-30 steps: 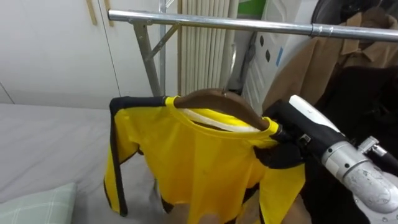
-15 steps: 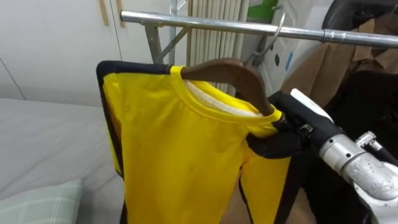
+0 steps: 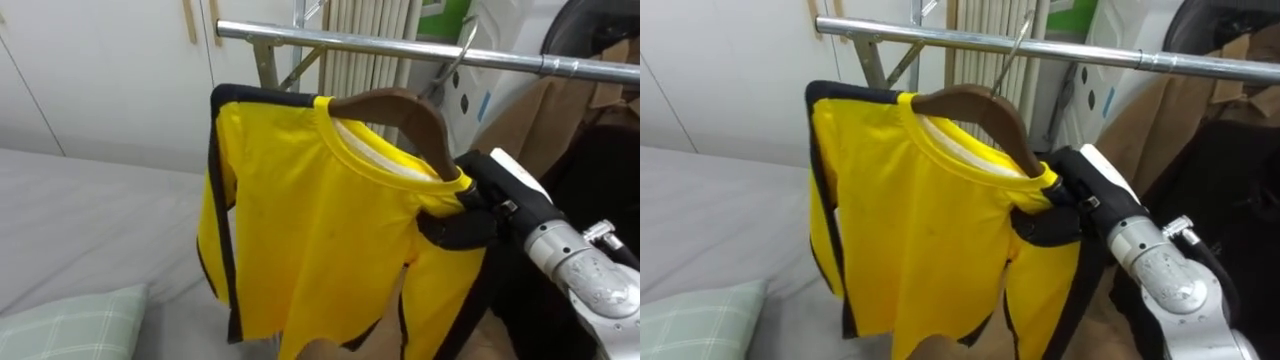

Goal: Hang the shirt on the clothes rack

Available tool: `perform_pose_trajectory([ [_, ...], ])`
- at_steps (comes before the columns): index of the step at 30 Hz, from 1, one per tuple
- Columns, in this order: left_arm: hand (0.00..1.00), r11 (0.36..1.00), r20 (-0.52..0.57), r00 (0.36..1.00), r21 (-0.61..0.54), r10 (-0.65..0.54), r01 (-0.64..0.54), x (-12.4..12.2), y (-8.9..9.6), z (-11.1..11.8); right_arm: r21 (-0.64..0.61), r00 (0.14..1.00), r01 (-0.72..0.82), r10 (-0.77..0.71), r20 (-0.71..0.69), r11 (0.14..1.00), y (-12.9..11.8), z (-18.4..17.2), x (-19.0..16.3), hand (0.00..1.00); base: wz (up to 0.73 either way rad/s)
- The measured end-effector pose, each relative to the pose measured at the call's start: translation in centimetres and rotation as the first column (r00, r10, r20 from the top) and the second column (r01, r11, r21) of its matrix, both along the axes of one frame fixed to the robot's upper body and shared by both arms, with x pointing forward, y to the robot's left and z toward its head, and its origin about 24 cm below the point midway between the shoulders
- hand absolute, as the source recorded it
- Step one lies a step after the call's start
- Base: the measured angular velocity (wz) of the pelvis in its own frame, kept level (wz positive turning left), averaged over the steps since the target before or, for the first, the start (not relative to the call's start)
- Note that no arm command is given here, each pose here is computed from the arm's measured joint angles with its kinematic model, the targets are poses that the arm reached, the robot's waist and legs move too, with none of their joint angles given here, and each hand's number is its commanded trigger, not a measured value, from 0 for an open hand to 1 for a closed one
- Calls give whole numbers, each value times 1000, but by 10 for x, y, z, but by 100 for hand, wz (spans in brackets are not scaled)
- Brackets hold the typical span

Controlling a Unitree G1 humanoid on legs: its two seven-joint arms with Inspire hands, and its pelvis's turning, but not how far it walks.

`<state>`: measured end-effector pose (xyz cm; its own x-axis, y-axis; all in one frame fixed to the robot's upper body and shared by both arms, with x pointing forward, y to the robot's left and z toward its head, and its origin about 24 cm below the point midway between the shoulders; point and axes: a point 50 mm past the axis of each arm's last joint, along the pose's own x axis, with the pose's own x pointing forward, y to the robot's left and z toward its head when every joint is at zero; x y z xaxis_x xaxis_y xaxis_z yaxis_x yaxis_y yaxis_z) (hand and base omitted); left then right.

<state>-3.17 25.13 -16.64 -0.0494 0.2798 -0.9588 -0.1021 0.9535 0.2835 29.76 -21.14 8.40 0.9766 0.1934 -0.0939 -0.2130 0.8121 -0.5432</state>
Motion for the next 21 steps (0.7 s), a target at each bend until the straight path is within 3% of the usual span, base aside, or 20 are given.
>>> perform_pose_trajectory([
  [21,0,1000,4,1000,4,18,-18,-5,4,2,100,995,92,-88,-49,991,-16,-7,18,100,2],
])
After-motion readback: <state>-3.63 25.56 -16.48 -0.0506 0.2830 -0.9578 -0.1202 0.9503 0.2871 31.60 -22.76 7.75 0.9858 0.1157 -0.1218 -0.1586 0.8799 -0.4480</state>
